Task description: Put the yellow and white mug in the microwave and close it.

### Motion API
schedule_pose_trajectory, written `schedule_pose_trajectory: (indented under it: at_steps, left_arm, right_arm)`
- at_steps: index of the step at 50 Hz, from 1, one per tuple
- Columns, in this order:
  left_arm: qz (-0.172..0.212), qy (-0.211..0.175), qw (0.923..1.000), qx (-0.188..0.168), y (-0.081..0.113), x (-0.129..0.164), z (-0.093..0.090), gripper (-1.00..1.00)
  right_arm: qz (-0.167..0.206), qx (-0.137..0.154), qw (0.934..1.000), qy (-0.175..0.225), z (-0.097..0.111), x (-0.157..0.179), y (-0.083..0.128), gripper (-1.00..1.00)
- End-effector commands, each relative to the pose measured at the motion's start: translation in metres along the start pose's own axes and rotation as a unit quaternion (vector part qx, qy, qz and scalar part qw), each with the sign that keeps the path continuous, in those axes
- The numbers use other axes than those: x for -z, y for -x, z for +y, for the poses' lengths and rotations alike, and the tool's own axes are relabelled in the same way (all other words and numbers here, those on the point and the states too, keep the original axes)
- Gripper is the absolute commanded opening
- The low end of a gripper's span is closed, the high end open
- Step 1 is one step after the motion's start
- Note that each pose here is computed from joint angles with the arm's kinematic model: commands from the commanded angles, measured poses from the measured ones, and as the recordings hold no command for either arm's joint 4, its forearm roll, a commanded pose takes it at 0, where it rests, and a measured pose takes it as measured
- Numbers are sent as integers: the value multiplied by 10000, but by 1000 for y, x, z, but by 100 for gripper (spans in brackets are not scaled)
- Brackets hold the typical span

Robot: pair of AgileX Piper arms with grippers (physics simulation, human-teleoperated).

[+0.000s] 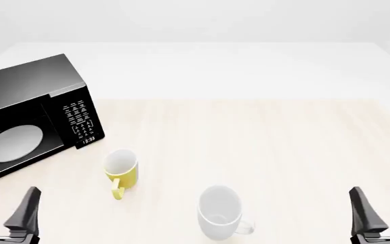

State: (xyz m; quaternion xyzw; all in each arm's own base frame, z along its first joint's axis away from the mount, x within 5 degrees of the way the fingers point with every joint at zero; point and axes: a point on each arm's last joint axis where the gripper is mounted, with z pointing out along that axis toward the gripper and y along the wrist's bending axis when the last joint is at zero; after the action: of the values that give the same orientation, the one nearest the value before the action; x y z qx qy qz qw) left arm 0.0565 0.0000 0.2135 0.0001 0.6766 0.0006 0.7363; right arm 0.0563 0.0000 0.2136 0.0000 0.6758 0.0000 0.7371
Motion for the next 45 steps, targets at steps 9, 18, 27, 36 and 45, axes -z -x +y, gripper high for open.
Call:
schedule_pose_trajectory:
  at_steps: [9, 18, 27, 36, 45]
  left_arm:
    - [90, -69, 9999, -54, 1, 0, -1, 100]
    - [146, -154, 9998, -57, 3, -2, -2, 100]
    - [225, -460, 9986, -111, 8, 2, -5, 100]
    - [436, -806, 9956, -183, 11, 4, -8, 100]
    - [735, -982, 9923, -157, 4, 2, -11, 100]
  right_arm:
    - [6, -1, 10000, 1, 0, 0, 1, 100]
    - [7, 0, 10000, 0, 0, 0, 1, 100]
    - [7, 0, 10000, 1, 0, 0, 1, 100]
    - [8, 1, 10000, 0, 0, 0, 1, 100]
    - [9, 1, 10000, 0, 0, 0, 1, 100]
